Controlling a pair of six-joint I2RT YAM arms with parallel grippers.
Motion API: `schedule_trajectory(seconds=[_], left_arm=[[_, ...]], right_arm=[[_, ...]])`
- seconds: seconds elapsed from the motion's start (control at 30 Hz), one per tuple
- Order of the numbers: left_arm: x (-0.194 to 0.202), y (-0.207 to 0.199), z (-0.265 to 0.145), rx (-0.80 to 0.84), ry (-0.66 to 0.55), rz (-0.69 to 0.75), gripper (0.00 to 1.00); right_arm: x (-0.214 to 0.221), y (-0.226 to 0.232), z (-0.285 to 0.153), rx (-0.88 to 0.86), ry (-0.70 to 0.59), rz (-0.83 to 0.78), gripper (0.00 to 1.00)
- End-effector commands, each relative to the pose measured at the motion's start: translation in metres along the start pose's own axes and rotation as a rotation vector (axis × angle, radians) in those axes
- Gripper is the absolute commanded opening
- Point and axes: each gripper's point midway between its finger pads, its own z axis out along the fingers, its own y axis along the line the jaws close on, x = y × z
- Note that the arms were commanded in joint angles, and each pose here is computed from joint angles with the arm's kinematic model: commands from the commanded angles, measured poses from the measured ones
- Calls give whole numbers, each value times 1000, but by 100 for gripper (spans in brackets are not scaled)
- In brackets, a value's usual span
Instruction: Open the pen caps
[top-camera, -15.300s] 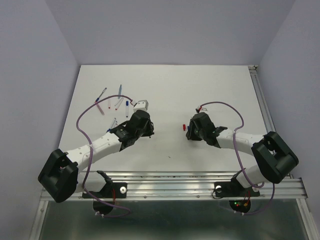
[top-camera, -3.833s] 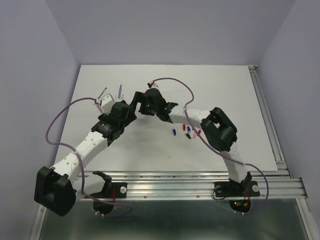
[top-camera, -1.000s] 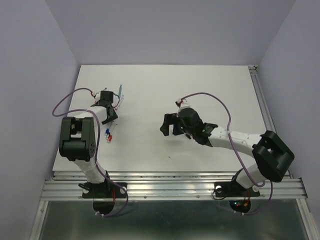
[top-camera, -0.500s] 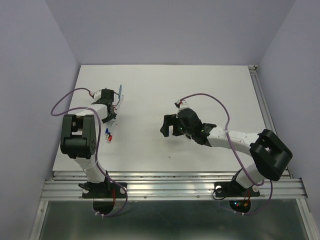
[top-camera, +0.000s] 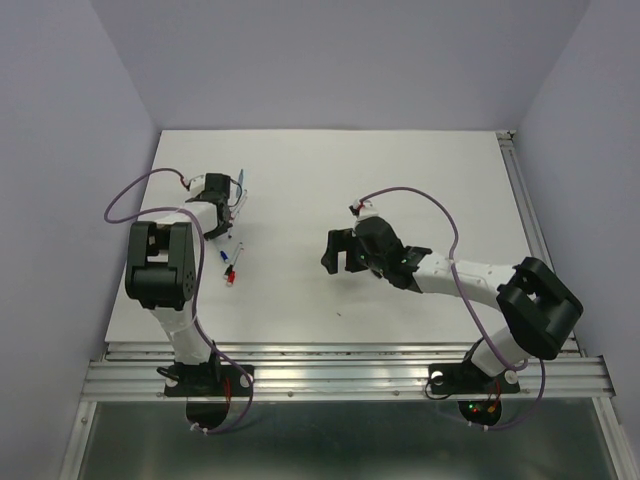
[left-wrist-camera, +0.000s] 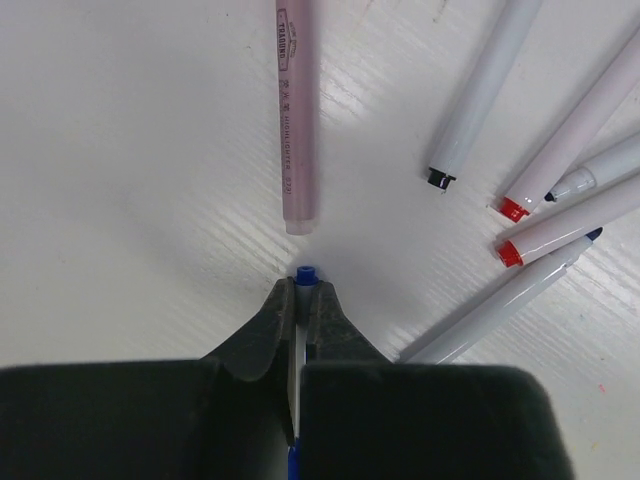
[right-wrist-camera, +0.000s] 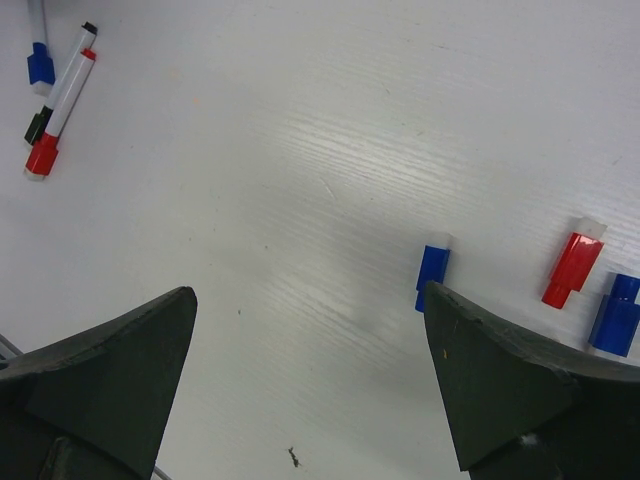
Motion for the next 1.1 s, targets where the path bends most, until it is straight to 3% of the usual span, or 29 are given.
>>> schedule_trajectory(seconds=[0.0, 0.27, 0.53, 0.67, 0.83, 1.07], left_arm=[[34, 28, 11, -123, 111, 104, 0], [-6, 11, -14, -105, 5, 118, 0], [-49, 1, -77, -3, -146, -15, 0], [-55, -7, -114, 81, -211, -76, 0], [-58, -30, -172, 255, -304, -141, 0], [-27, -91, -242, 676, -284, -262, 0]], right_arm=[[-22, 7, 1, -13, -56, 4, 100], [-19, 6, 4, -13, -40, 5, 100], [-31, 13, -10, -43, -82, 7, 100], [-44, 32, -27, -148, -135, 24, 100], [-44, 58, -44, -317, -146, 10, 100], [-58, 108, -72, -589, -166, 27, 100]])
